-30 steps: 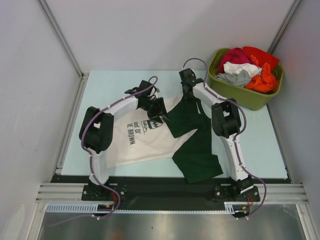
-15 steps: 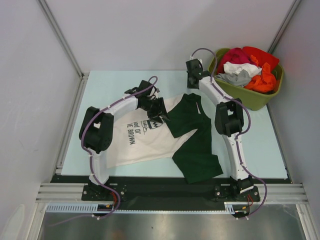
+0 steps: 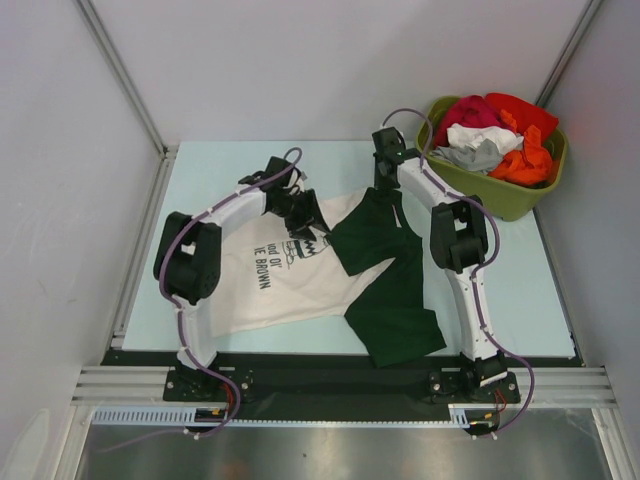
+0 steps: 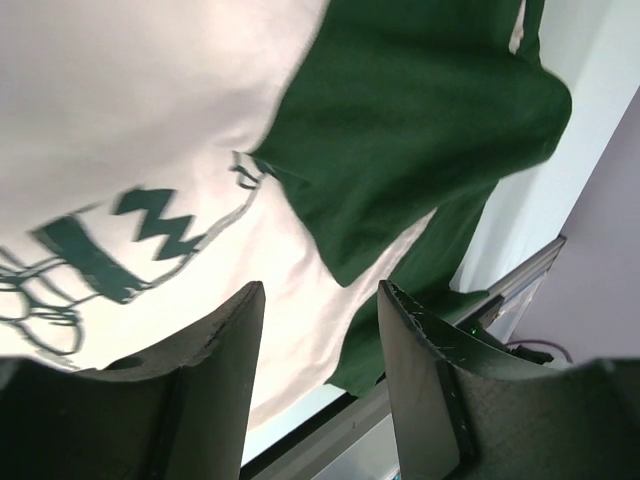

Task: Fold and stack the t-shirts
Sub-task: Fold the tshirt

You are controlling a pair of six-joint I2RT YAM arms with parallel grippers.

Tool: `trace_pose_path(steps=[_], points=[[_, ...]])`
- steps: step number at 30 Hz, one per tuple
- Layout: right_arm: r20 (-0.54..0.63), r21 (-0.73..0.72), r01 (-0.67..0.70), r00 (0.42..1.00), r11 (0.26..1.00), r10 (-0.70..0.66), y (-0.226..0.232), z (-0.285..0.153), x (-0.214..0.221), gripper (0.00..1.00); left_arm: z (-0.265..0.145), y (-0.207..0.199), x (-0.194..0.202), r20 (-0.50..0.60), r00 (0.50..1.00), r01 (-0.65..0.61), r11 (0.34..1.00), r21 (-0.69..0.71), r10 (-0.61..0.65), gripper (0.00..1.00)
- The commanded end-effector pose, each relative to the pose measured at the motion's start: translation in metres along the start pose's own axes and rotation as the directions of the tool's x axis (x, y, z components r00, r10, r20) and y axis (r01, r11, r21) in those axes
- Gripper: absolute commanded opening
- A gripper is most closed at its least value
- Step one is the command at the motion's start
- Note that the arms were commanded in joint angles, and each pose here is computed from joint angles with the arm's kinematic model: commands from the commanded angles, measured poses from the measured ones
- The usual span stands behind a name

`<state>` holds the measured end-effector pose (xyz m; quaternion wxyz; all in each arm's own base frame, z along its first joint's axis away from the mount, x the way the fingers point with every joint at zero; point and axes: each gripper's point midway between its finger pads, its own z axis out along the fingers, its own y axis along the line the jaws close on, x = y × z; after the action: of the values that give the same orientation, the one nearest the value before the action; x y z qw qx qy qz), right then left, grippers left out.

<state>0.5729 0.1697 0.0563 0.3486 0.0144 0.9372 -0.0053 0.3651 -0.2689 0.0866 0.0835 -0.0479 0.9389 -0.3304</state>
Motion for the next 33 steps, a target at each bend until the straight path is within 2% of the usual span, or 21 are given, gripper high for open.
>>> trace_pose_path(steps=[1, 18, 23, 33], points=[[0.012, -0.021, -0.013, 1.000, 1.000, 0.013, 0.002, -0.005, -0.003, 0.31, -0.027, -0.001, -0.026, 0.092, 0.996, -0.002, 1.000, 0.022, 0.000, 0.55], [0.012, -0.071, -0.013, 1.000, 0.997, 0.014, 0.011, 0.010, 0.004, 0.32, -0.036, 0.023, -0.035, 0.119, 0.992, 0.048, 0.999, -0.019, -0.046, 0.54], [0.005, -0.068, -0.019, 1.000, 0.998, 0.019, 0.009, 0.012, 0.006, 0.22, -0.038, 0.028, -0.038, 0.126, 0.991, 0.048, 0.998, -0.028, -0.044, 0.55], [-0.004, -0.042, -0.014, 1.000, 0.999, 0.014, 0.000, 0.017, 0.009, 0.15, -0.041, 0.058, -0.043, 0.137, 0.986, 0.109, 0.989, -0.104, -0.094, 0.54]])
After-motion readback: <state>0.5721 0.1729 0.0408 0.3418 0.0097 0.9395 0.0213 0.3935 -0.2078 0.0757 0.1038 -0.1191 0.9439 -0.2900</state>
